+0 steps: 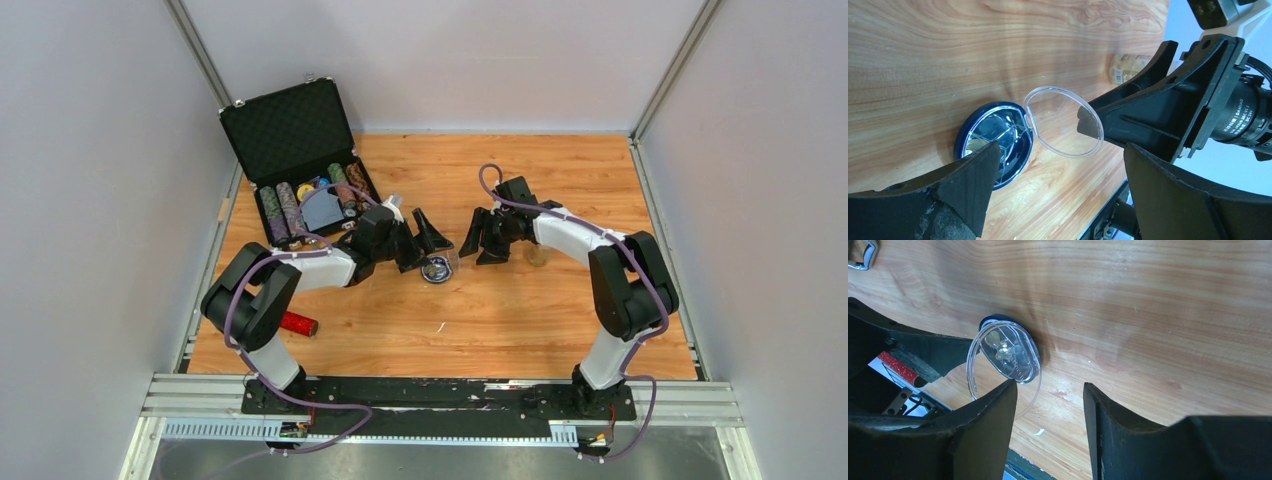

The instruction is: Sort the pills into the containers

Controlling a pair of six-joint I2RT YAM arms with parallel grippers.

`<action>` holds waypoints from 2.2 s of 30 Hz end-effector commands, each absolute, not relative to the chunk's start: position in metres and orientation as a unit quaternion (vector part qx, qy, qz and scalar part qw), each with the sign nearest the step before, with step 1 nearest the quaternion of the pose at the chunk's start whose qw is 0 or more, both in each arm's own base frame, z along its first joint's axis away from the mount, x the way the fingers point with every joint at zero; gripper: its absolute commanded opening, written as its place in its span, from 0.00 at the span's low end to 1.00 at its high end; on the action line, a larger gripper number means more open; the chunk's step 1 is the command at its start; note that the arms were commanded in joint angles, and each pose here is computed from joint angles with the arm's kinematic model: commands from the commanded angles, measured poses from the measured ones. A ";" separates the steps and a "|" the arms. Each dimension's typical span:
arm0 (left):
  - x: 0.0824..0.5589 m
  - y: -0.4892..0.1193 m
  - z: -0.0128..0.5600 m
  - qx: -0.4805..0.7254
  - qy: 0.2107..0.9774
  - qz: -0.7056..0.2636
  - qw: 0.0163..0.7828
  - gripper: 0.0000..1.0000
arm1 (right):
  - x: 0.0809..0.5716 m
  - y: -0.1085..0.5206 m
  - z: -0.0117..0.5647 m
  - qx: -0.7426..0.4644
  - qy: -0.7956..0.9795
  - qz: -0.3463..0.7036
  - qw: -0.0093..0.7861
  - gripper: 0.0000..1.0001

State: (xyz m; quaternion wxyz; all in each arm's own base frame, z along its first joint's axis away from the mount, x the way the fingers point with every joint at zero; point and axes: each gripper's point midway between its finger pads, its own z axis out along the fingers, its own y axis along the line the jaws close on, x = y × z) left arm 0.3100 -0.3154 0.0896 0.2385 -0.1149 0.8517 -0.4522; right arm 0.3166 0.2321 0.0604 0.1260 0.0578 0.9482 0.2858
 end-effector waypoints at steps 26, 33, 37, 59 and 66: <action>0.307 -0.274 0.084 -0.120 0.878 -0.362 0.289 0.78 | 0.322 0.232 0.110 0.115 0.926 0.311 0.182 0.50; 0.300 -0.256 0.061 -0.119 0.900 -0.314 0.280 0.63 | 0.320 0.243 0.115 0.069 0.919 0.341 0.187 0.47; 0.301 -0.253 0.057 -0.114 0.902 -0.306 0.282 0.52 | 0.321 0.250 0.121 0.046 0.915 0.350 0.195 0.41; 0.303 -0.266 0.037 -0.095 0.900 -0.341 0.253 0.33 | 0.317 0.270 0.118 -0.002 0.919 0.348 0.185 0.22; 0.302 -0.270 0.037 -0.091 0.898 -0.353 0.246 0.30 | 0.316 0.271 0.112 -0.003 0.923 0.341 0.178 0.23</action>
